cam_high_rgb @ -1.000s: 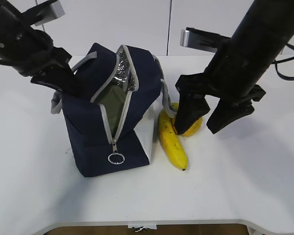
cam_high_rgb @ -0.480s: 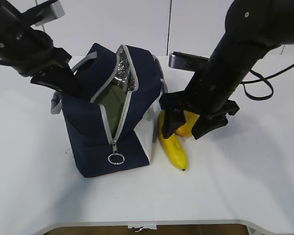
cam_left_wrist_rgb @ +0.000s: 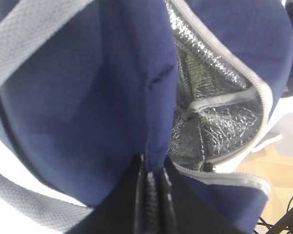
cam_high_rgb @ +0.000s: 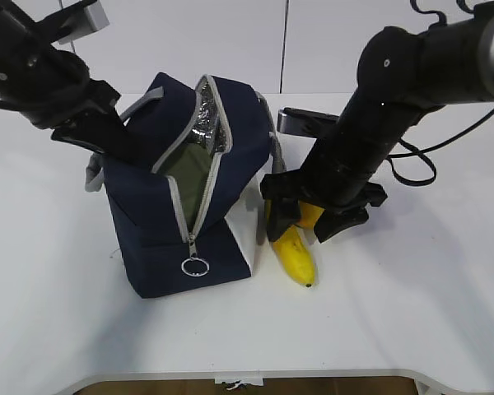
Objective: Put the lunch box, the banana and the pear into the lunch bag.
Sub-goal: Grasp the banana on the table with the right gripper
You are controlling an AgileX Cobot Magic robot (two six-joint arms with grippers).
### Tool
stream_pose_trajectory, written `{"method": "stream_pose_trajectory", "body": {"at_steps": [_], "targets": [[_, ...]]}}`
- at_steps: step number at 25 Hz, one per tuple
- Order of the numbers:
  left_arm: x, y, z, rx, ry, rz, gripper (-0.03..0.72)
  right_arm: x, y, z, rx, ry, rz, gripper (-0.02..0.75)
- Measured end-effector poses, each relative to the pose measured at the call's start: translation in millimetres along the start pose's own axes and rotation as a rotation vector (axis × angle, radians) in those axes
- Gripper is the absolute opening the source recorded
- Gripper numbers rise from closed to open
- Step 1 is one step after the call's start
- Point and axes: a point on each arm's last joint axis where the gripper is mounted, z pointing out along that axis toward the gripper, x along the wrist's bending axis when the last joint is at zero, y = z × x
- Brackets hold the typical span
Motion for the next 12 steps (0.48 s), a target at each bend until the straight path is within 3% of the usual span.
{"method": "stream_pose_trajectory", "body": {"at_steps": [12], "targets": [[0.4, -0.2, 0.0, 0.003, 0.004, 0.003, 0.013, 4.5, -0.6, 18.0, 0.003, -0.049, -0.038, 0.581]]}}
